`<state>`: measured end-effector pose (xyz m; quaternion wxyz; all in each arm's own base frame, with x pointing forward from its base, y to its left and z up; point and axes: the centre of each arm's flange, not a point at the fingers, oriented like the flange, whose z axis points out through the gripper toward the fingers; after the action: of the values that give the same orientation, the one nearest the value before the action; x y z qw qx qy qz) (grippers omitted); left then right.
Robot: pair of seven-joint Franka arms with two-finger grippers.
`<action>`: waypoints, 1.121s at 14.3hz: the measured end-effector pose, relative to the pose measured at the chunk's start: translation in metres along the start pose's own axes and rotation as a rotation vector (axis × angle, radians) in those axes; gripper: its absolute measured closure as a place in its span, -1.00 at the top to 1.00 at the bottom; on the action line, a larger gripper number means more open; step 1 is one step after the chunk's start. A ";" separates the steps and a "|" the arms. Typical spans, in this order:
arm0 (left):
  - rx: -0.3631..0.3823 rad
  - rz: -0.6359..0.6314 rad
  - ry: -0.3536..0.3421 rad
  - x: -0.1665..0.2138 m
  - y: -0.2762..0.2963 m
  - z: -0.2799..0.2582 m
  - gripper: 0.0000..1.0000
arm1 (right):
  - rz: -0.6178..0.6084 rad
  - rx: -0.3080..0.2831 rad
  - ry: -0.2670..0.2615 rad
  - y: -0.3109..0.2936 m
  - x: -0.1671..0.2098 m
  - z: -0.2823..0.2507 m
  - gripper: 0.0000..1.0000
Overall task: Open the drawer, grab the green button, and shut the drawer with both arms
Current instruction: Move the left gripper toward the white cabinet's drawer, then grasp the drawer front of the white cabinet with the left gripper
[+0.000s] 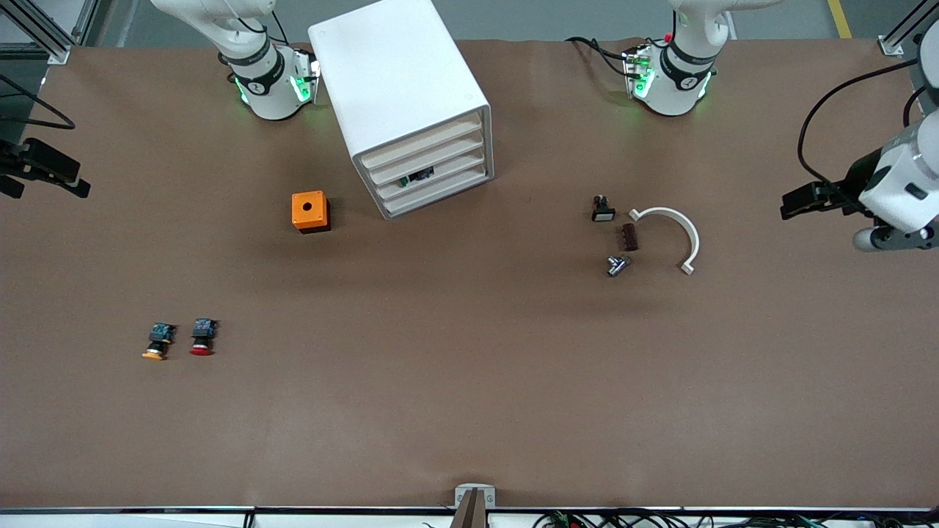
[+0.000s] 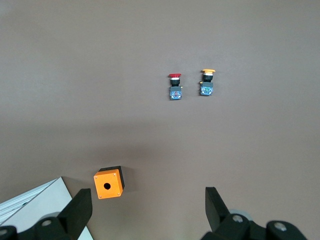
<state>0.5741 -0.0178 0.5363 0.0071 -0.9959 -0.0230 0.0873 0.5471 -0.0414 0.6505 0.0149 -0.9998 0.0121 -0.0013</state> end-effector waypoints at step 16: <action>0.024 -0.289 -0.229 0.026 0.203 0.134 1.00 | 0.033 0.022 0.002 0.013 -0.001 -0.001 1.00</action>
<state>0.5857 -0.2182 0.3962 0.0288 -0.9657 -0.1653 0.1983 0.5457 -0.0547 0.6509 0.0258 -0.9993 0.0285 -0.0023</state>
